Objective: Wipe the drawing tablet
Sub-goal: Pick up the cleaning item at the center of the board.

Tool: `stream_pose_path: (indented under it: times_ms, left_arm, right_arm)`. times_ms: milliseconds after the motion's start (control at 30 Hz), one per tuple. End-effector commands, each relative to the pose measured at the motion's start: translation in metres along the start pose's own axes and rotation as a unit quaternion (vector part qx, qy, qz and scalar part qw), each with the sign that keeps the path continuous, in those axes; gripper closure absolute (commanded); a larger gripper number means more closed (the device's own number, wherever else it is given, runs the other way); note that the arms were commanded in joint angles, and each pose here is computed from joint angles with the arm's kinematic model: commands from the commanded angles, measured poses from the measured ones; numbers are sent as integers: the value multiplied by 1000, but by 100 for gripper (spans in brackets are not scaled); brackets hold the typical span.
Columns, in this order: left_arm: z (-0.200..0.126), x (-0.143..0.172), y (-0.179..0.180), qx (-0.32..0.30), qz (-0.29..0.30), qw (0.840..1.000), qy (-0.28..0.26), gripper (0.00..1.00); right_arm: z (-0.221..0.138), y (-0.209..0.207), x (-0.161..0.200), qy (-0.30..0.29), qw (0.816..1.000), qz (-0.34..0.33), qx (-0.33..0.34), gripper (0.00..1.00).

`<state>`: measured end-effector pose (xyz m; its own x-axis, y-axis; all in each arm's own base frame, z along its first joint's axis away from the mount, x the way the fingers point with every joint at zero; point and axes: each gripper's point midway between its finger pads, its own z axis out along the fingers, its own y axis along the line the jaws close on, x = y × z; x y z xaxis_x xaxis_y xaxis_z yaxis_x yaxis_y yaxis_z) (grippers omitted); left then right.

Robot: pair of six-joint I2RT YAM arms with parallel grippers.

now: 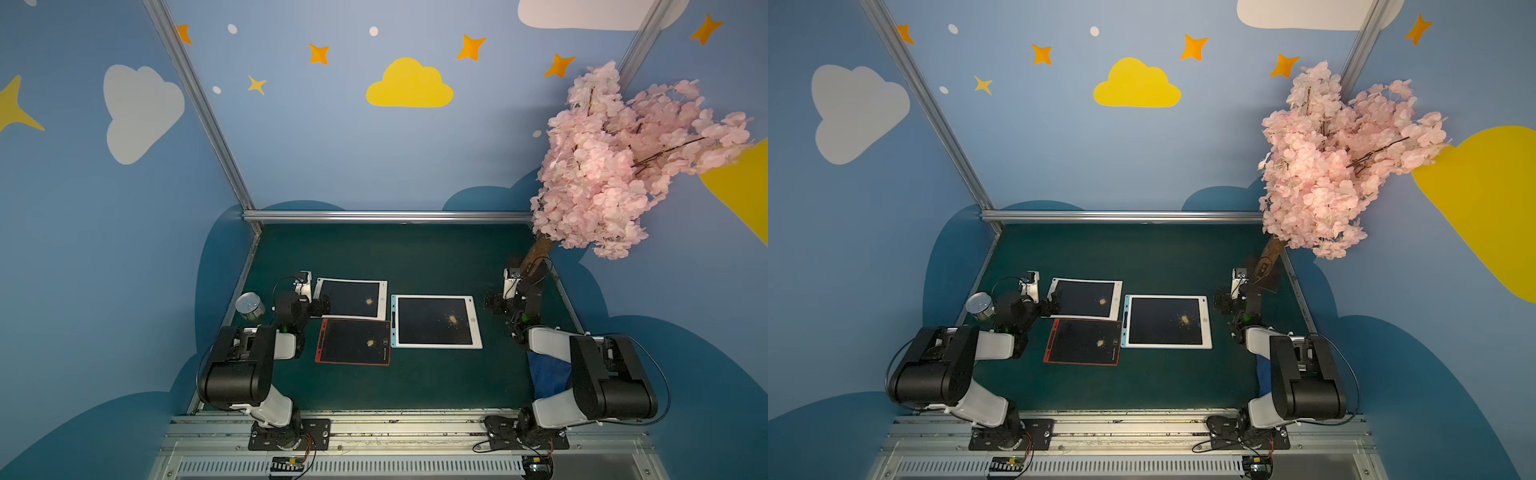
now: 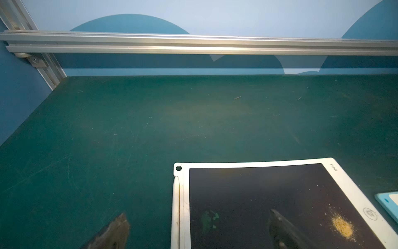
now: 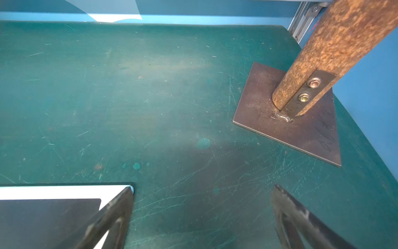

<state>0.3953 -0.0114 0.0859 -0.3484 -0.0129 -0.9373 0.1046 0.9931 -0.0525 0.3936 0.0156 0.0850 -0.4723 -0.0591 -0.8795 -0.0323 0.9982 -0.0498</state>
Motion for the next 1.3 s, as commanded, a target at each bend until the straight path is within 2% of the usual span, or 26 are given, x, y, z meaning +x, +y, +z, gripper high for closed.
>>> stream_pose_path:
  times_ms: [0, 667, 800, 867, 967, 1000, 1067, 1100, 1133, 1167, 1200, 1267]
  left_arm:
    - [-2, 0, -1, 3, 4, 1000, -3, 0]
    - [-1, 0, 1, 8, -3, 1000, -2, 0]
    - [-4, 0, 15, -55, -5, 998, -6, 0]
    - [-11, -5, 15, -91, 15, 995, -25, 0]
    - [-26, -17, 12, -110, 31, 991, -63, 0]
    - [-31, -23, 3, -109, 52, 990, -69, 0]
    - [-40, -44, -35, -81, 130, 985, -81, 0]
    - [-45, -53, -52, -63, 154, 982, -90, 0]
    - [-55, -70, -70, -39, 149, 981, -116, 0]
    - [-65, -83, -88, -2, 129, 982, -137, 0]
    - [-74, -92, -99, 30, 99, 984, -144, 0]
    - [-89, -106, -111, 81, -17, 987, -139, 0]
  right_arm:
    - [-1, 1, 0, 0, 1000, -2, 2, 1]
    - [-1, 1, 0, 1, 1000, 2, -2, 1]
    - [-1, 0, 1, 2, 1000, 2, -2, 1]
    - [0, 0, 0, 2, 1000, 2, -2, 1]
    - [-4, -6, -8, -17, 1000, 15, 18, 1]
    - [-8, -9, -23, -46, 998, 11, 29, 1]
    - [-22, -2, -57, -44, 998, -6, 43, 1]
    - [-30, -3, -74, -42, 998, 15, 48, 1]
    - [-40, -5, -95, -30, 996, 65, 49, 1]
    - [-50, -6, -106, -1, 992, 120, 47, 1]
    - [-56, -3, -109, 28, 988, 148, 39, 1]
    - [-65, 11, -113, 91, 982, 164, 2, 1]
